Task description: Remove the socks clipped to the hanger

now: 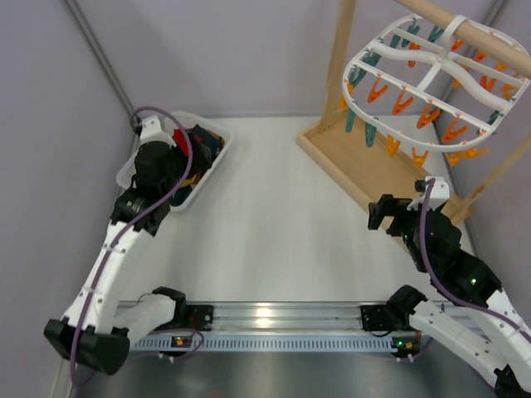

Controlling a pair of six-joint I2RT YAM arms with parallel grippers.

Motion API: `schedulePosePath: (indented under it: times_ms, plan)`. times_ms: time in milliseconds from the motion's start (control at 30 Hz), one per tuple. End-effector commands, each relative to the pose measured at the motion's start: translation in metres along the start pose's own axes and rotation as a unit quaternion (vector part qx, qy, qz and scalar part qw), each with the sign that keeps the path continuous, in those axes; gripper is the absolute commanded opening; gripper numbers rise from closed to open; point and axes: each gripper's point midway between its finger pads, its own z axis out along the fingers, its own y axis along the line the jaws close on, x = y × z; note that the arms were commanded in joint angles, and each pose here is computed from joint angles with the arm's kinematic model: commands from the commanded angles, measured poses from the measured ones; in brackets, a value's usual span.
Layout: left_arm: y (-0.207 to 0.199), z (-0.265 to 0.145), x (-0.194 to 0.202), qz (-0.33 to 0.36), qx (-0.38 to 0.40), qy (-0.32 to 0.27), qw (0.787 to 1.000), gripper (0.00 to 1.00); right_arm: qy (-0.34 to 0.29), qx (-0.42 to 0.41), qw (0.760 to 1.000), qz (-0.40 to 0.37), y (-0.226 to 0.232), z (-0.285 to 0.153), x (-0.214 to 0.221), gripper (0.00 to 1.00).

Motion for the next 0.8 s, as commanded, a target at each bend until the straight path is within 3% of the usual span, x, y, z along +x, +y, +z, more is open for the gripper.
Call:
schedulePosePath:
  times_ms: [0, 167, 400, 533, 767]
  plan:
    - [-0.006, -0.041, 0.016, 0.039, 0.039, 0.026, 0.998, 0.98, -0.036, 0.032, 0.998, 0.030, -0.005, 0.009, -0.008, 0.99]
    - [0.010, -0.080, 0.030, 0.112, 0.060, 0.053, 0.991, 0.98, -0.044, 0.025, 0.999, 0.017, -0.005, 0.010, -0.005, 0.99]
    - [0.032, -0.132, 0.024, 0.139, 0.080, -0.010, 0.987, 0.98, -0.041, 0.054, 0.998, -0.004, -0.022, -0.006, -0.019, 1.00]
    - [0.051, -0.132, 0.031, 0.119, 0.047, -0.038, 0.991, 0.98, -0.049, 0.078, 0.996, -0.005, -0.038, -0.021, -0.028, 1.00]
    - [0.048, -0.133, 0.034, 0.104, 0.071, -0.062, 0.990, 0.98, -0.081, 0.080, 0.993, -0.028, -0.055, -0.040, -0.037, 0.99]
